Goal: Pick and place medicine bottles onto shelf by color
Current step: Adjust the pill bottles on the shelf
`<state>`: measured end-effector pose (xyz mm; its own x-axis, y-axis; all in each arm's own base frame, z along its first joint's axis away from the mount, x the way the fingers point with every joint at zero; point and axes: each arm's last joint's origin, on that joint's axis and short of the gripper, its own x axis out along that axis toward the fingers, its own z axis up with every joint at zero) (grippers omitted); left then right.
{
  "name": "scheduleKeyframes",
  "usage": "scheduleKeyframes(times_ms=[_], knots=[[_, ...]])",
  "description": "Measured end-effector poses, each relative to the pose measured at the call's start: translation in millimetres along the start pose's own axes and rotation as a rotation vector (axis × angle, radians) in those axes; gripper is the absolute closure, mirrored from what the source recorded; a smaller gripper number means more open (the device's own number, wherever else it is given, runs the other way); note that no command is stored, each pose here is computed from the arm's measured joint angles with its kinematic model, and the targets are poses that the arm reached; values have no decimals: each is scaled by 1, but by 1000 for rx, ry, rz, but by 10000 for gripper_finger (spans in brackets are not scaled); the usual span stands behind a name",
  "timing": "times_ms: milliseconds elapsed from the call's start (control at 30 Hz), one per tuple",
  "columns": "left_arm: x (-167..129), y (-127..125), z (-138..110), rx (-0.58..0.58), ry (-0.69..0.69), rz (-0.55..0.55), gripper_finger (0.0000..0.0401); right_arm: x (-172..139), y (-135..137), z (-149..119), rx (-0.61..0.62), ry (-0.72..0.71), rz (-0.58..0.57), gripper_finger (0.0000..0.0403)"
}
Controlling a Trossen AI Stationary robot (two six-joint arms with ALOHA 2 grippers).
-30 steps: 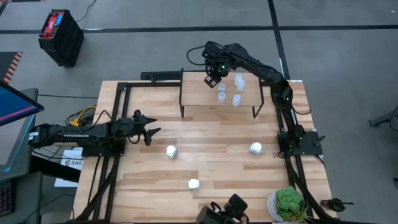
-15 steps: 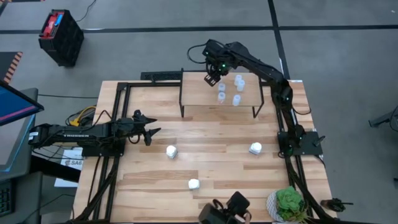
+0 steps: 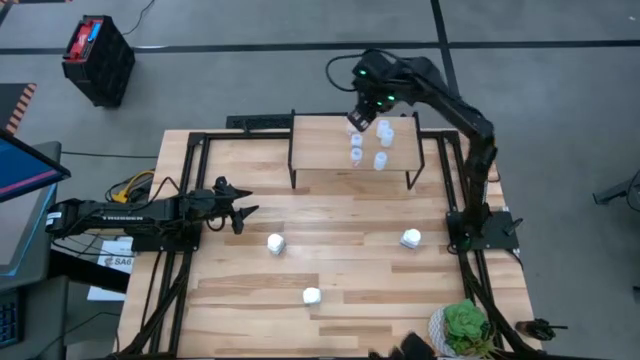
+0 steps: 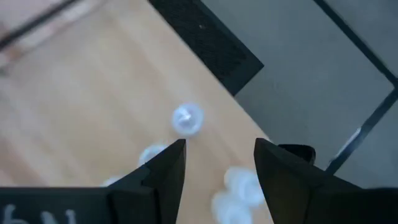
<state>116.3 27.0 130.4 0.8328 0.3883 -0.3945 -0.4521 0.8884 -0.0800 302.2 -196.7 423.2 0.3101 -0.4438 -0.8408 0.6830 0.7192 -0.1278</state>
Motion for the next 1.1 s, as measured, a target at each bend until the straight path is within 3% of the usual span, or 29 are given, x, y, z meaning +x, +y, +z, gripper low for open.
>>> scheduleKeyframes(times_ms=[167, 367, 567, 667, 800, 967, 1100], knots=[[0, 0, 0, 0, 0, 0, 154, -60, 15, -30, -78, -17, 54, 203], [0, 0, 0, -9, 0, 1, 154, -126, 36, -71, -188, -148, 179, 211], [0, 0, 0, -61, 0, 1, 154, -162, 42, -129, -212, -168, 246, 220], [0, 0, 0, -62, 0, 1, 154, -159, 44, -159, -175, -168, 188, 225], [0, 0, 0, -62, 0, 1, 154, -133, 55, -190, -65, -218, 93, 230], [0, 0, 0, -63, 0, 1, 154, -78, 83, -212, 119, -339, 88, 238], [0, 0, 0, -63, 0, 1, 154, -30, 107, -218, 109, -359, 108, 246]])
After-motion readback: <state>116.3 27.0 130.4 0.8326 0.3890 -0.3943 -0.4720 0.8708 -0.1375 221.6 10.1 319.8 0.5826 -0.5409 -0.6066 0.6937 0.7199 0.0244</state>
